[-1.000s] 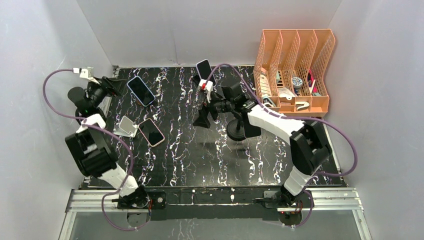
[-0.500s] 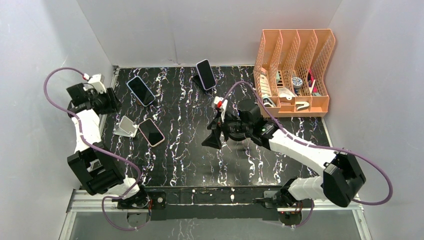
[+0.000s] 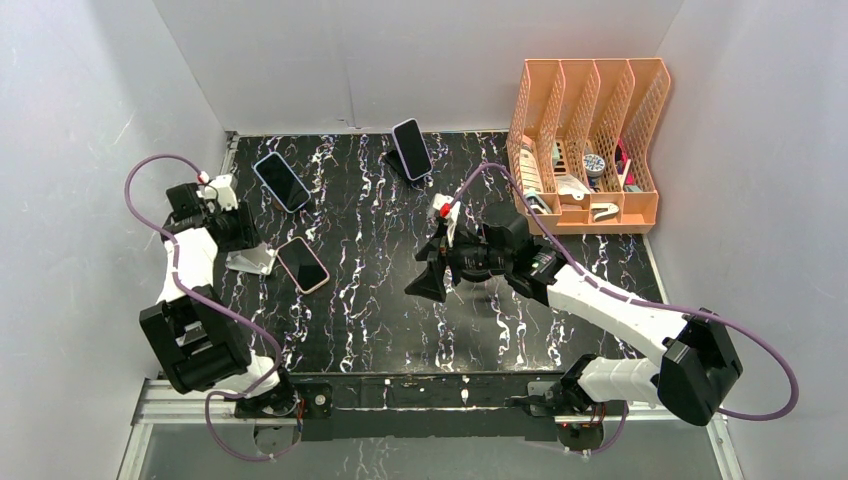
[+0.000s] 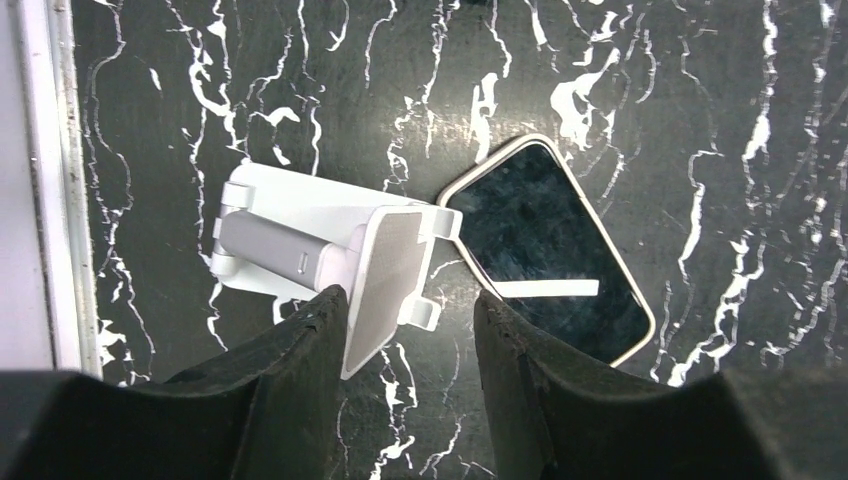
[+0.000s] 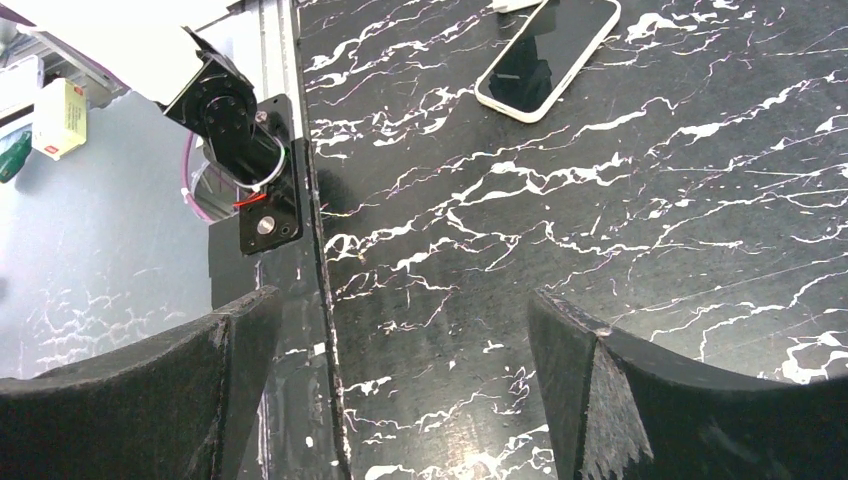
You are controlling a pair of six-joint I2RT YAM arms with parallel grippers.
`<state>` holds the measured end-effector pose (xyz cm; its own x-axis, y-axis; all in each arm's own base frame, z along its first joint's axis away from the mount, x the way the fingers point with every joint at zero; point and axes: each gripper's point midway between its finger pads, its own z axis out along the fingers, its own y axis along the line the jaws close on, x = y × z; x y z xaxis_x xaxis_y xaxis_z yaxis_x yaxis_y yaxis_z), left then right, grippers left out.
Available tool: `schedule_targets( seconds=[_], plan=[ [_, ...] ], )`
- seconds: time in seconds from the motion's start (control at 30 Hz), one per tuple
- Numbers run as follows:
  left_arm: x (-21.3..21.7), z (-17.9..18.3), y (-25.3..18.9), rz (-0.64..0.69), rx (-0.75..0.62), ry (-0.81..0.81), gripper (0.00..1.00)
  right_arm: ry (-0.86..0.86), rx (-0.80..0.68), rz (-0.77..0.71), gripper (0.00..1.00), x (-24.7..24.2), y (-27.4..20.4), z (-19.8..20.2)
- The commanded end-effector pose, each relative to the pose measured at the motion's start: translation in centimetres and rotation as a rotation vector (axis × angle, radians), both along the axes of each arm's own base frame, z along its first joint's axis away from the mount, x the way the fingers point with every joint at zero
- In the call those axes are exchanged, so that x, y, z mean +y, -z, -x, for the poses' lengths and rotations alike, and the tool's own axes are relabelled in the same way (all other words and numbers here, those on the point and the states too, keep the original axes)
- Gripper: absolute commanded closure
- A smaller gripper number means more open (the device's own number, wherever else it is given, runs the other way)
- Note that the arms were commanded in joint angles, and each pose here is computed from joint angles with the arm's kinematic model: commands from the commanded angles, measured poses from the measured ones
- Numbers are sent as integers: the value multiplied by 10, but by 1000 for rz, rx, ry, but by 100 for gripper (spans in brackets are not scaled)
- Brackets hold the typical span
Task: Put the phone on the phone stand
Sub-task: Move the phone stand to the center of the board.
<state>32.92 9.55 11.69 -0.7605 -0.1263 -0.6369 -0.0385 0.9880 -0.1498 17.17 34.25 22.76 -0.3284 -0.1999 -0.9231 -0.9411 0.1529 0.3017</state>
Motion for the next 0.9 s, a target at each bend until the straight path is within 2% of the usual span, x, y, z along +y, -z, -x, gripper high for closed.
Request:
schedule_targets(
  seconds=[0.0, 0.1, 0.2, 0.23, 0.3, 0.43, 0.57, 0.67, 0.87],
  plan=[
    [3, 9, 15, -39, 45, -3, 55, -16, -11, -13, 1, -2, -3, 7],
    [7, 10, 20, -60, 59, -12, 57, -17, -10, -7, 1, -1, -1, 6],
    [8, 10, 25, -65, 66, -14, 65, -22, -4, -2, 1, 0, 1, 6],
    [8, 10, 25, -65, 67, -12, 70, -24, -1, 0, 1, 0, 2, 6],
    [8, 10, 28, -63, 71, -5, 87, -27, 3, 4, 1, 1, 4, 6],
    [7, 7, 34, -38, 56, 2, 100, -33, 8, 8, 1, 1, 6, 7],
    [12, 5, 32, -30, 45, 4, 100, -40, 20, 15, 1, 2, 9, 8],
    [16, -7, 12, -14, -18, 9, 100, -50, 36, 24, 1, 4, 14, 8],
    [4, -41, -80, 37, -222, 85, 100, -48, 49, 55, 1, 8, 24, 7]
  ],
)
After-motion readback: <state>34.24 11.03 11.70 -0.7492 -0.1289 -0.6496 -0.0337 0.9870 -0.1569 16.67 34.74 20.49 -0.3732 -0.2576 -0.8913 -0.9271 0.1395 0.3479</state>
